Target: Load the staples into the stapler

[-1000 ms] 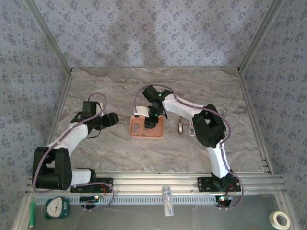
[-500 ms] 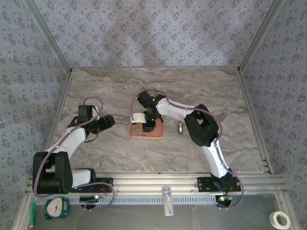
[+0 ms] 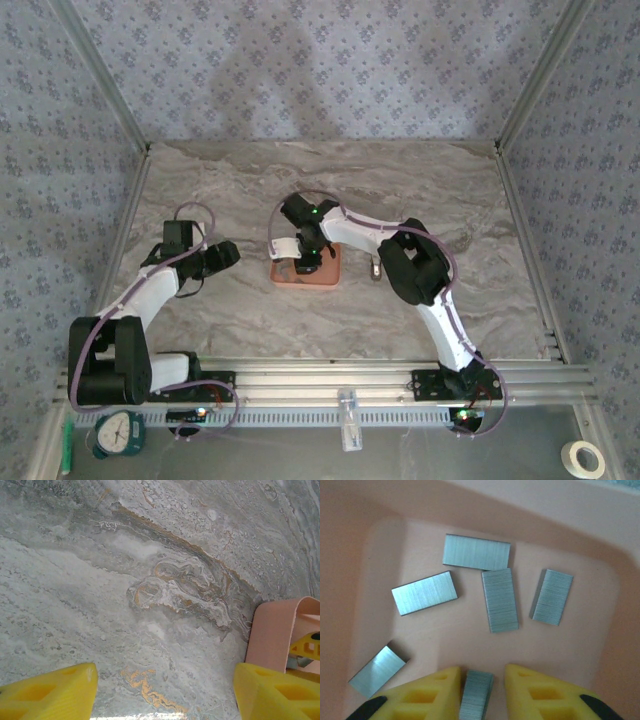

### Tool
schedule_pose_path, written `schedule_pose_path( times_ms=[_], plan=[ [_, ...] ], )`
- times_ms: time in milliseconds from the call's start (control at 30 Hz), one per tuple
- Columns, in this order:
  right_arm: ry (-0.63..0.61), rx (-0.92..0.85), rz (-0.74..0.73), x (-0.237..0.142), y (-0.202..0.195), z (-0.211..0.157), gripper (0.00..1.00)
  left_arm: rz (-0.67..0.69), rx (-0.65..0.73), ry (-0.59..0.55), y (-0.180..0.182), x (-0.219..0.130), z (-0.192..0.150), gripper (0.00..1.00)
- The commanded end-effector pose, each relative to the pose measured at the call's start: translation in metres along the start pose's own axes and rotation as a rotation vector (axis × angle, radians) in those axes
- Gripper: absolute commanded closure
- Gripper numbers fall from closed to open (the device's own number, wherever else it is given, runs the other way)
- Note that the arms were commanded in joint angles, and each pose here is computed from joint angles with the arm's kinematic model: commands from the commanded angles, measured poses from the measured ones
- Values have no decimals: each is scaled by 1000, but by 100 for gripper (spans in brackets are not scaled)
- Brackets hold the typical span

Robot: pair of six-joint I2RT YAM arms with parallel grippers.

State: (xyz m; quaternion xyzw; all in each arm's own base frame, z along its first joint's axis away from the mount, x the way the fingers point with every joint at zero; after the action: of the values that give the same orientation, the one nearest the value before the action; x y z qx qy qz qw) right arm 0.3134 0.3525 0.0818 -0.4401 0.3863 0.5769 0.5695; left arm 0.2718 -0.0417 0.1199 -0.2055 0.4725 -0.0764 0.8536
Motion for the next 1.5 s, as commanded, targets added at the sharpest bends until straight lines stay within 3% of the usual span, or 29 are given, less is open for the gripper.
schedule_pose_path(
  times_ms=[0, 267, 567, 867, 1133, 1467],
  plan=[
    [69, -20, 9, 12, 3, -7, 75, -7, 18, -1, 2, -2, -2, 28],
    [23, -35, -34, -8, 0, 5, 85, -12, 22, -4, 1, -3, -2, 28],
    [-88, 40, -75, -47, 3, 19, 87, -34, 17, -42, -3, -8, 2, 29],
    [-196, 307, -100, -89, 8, 20, 87, -80, 20, -84, -11, -14, 8, 29],
    [-230, 704, -51, -110, 5, 9, 87, -110, 29, -120, -16, -21, 11, 29],
    [-243, 902, -128, -124, 19, -10, 87, -156, 51, -149, -30, -24, 3, 29]
  ],
)
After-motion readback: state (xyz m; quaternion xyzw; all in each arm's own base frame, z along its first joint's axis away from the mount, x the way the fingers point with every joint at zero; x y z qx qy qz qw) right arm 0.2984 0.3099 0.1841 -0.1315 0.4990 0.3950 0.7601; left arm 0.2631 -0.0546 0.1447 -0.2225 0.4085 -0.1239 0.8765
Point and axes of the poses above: each hand's point on the last joint's axis, 136 mm out from that joint toward the fingers, its own x axis out along the fingers, its own y axis along the line the jaws close on, z = x × y, the point moved 6 cm from there along -x, back along the fingers, and after that the axes turned 6 degrees about x, right-handed, at the moved point
